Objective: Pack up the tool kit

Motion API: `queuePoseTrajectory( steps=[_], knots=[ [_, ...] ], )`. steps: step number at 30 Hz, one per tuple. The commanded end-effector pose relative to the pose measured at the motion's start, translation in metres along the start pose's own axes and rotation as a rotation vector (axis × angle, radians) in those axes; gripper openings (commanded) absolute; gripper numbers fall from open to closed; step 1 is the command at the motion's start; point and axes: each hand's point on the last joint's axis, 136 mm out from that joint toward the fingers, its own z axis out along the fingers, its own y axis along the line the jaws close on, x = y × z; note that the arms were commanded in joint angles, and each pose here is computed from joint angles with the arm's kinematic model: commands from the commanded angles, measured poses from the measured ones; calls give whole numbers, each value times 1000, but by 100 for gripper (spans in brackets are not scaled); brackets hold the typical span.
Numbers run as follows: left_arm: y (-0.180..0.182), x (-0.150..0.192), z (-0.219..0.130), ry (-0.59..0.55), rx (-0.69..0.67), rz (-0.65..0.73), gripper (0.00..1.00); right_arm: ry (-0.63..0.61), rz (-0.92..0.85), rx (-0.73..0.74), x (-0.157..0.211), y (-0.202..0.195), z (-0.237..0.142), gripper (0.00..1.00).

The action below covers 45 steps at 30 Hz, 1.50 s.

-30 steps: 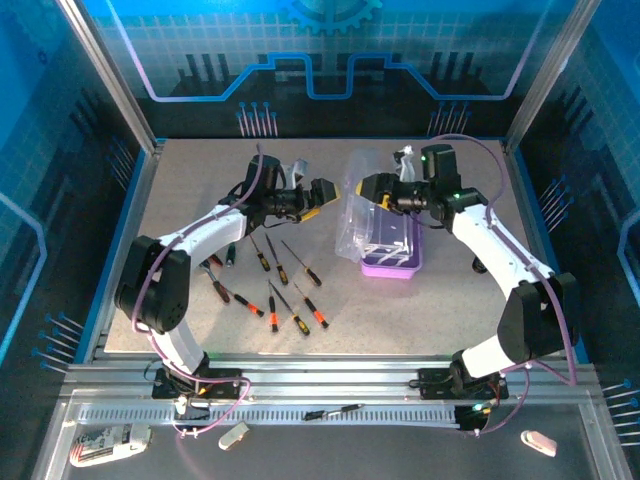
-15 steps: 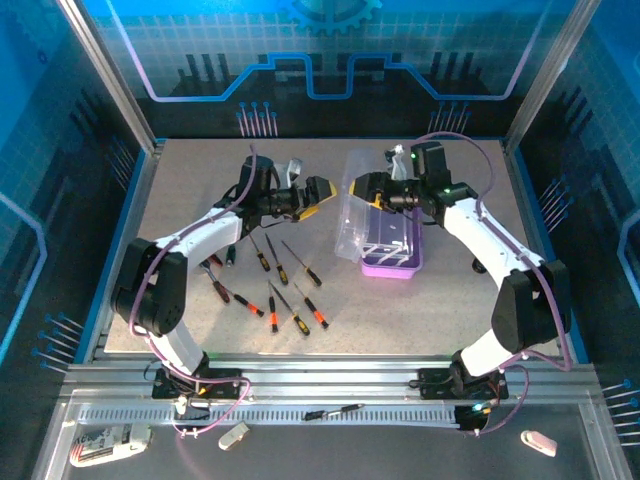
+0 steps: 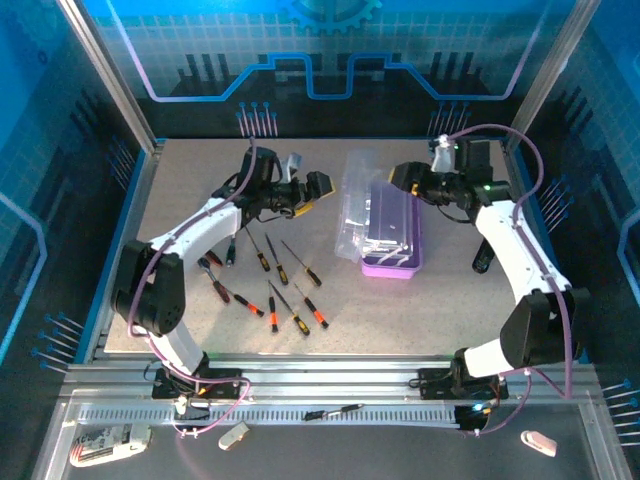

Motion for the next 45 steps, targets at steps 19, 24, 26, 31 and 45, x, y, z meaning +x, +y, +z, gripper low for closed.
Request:
queuePoseTrajectory(
  steps=[19, 24, 26, 31, 45],
  knots=[
    [-66, 9, 15, 39, -662, 472, 99, 89, 105, 455, 87, -157, -10, 66],
    [-70, 16, 30, 77, -626, 458, 99, 84, 118, 441, 88, -160, -7, 67],
    [-66, 18, 33, 88, -634, 461, 99, 90, 120, 437, 90, -160, -5, 67],
    [-56, 26, 39, 131, -643, 464, 99, 94, 122, 438, 93, -162, -5, 66],
    [-49, 40, 46, 189, -584, 472, 85, 128, 123, 397, 99, -158, 5, 57]
  ],
)
